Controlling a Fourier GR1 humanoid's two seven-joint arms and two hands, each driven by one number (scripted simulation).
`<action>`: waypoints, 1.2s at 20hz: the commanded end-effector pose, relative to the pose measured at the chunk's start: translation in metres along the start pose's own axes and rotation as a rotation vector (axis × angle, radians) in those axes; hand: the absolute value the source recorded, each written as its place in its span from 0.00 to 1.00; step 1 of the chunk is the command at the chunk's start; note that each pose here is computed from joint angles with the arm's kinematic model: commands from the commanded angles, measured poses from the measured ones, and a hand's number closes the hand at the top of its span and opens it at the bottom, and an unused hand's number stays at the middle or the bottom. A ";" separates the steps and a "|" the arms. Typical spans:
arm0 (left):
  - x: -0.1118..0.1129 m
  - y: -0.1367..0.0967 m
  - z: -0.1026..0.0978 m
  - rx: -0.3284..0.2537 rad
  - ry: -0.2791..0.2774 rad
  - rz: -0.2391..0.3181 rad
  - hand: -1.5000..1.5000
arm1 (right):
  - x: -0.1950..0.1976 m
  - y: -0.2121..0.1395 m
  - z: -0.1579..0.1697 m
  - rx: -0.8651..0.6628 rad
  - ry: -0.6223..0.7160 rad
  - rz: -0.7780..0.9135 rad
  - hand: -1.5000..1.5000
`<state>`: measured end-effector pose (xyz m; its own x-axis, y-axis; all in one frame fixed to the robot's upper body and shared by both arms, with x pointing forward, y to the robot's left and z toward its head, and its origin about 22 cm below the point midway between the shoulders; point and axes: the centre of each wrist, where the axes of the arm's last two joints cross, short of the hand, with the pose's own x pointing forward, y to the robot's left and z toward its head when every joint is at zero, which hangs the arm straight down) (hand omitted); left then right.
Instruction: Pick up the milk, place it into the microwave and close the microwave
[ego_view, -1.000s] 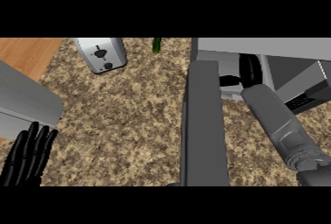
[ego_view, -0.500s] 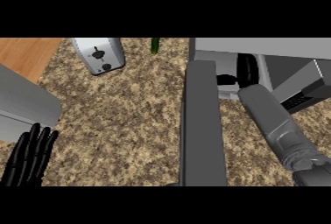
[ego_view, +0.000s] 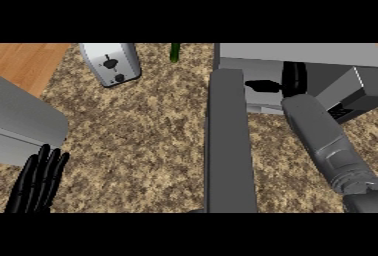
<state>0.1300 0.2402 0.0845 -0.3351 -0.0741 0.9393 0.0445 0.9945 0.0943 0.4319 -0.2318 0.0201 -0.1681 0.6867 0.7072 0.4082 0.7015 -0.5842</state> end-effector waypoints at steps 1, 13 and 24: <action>0.008 0.002 -0.001 -0.003 -0.003 -0.004 0.00 | -0.012 -0.030 -0.015 -0.050 -0.011 -0.011 0.00; 0.013 -0.010 0.010 0.014 0.016 -0.002 0.00 | -0.032 -0.037 -0.002 0.009 -0.007 -0.171 0.00; 0.008 -0.020 0.009 -0.002 0.024 0.044 0.00 | -0.052 -0.030 0.025 0.120 0.051 -0.407 0.00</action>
<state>0.1195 0.2239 0.0860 -0.3129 -0.0522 0.9483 0.0431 0.9967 0.0690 0.4172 -0.2721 0.0053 -0.2862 0.4034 0.8691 0.2523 0.9068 -0.3378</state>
